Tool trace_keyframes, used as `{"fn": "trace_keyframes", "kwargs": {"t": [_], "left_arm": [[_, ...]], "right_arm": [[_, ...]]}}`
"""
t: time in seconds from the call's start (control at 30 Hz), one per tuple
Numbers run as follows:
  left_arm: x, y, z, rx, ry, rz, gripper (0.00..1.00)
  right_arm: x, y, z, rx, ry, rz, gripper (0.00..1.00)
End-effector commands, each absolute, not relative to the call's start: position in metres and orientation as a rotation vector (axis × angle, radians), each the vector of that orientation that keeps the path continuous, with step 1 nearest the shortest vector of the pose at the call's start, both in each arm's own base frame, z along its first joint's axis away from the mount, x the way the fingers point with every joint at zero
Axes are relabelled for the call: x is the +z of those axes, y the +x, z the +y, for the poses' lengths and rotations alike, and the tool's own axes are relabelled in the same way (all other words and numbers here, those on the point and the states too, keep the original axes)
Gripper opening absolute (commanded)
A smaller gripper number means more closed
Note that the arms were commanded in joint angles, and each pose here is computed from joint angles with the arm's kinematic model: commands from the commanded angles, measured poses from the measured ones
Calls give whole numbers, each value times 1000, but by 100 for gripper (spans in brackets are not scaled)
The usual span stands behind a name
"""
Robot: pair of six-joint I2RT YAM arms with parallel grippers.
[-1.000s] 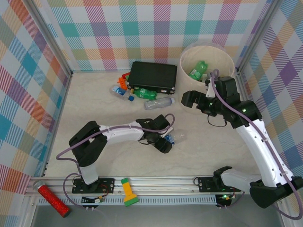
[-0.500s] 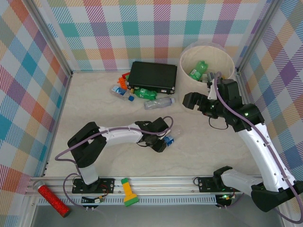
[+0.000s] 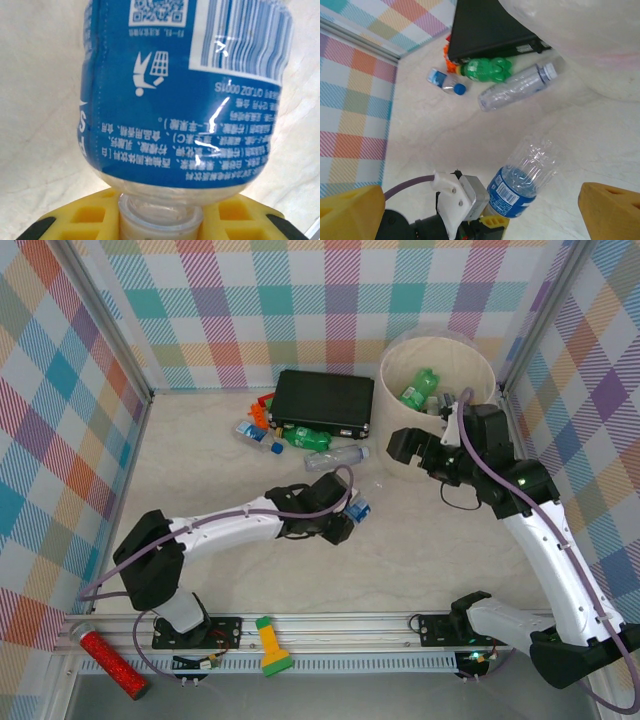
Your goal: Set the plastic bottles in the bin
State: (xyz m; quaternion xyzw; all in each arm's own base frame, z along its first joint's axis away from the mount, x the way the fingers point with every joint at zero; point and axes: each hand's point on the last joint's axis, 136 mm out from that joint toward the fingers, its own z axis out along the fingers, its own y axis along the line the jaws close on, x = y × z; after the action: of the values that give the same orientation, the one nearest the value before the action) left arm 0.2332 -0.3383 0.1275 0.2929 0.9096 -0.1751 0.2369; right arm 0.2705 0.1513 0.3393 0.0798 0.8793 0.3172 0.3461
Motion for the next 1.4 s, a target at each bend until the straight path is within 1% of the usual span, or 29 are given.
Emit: {"fn": "trace_keyframes", "kwargs": {"t": [0.0, 0.1, 0.23, 0.47, 0.7, 0.97, 1.03, 1.1, 1.2, 1.3, 1.37], "left_arm": [[186, 249, -347, -536, 660, 2380, 18], [218, 262, -350, -592, 549, 2320, 17], [255, 277, -353, -706, 398, 2258, 17], [297, 286, -361, -884, 304, 2175, 17], [321, 280, -372, -1000, 338, 2131, 18], [335, 272, -377, -1068, 367, 2105, 19], [342, 272, -381, -1102, 371, 2079, 19], [344, 271, -383, -1120, 369, 2076, 19], [344, 270, -384, -1126, 379, 2080, 20], [348, 268, -383, -1133, 384, 2071, 20], [351, 268, -383, -1134, 388, 2063, 20]], "right_arm": [[374, 279, 164, 972, 200, 2138, 99], [383, 286, 174, 1050, 186, 2085, 93], [383, 295, 178, 1076, 209, 2071, 88], [370, 308, 195, 1170, 231, 2103, 83], [361, 319, 209, 1224, 228, 2132, 81], [351, 329, 218, 1231, 242, 2158, 76], [350, 330, 221, 1231, 234, 2163, 71], [351, 331, 222, 1230, 224, 2166, 69], [351, 331, 225, 1227, 205, 2165, 69], [348, 331, 227, 1223, 204, 2181, 73], [348, 331, 228, 1221, 199, 2185, 73]]}}
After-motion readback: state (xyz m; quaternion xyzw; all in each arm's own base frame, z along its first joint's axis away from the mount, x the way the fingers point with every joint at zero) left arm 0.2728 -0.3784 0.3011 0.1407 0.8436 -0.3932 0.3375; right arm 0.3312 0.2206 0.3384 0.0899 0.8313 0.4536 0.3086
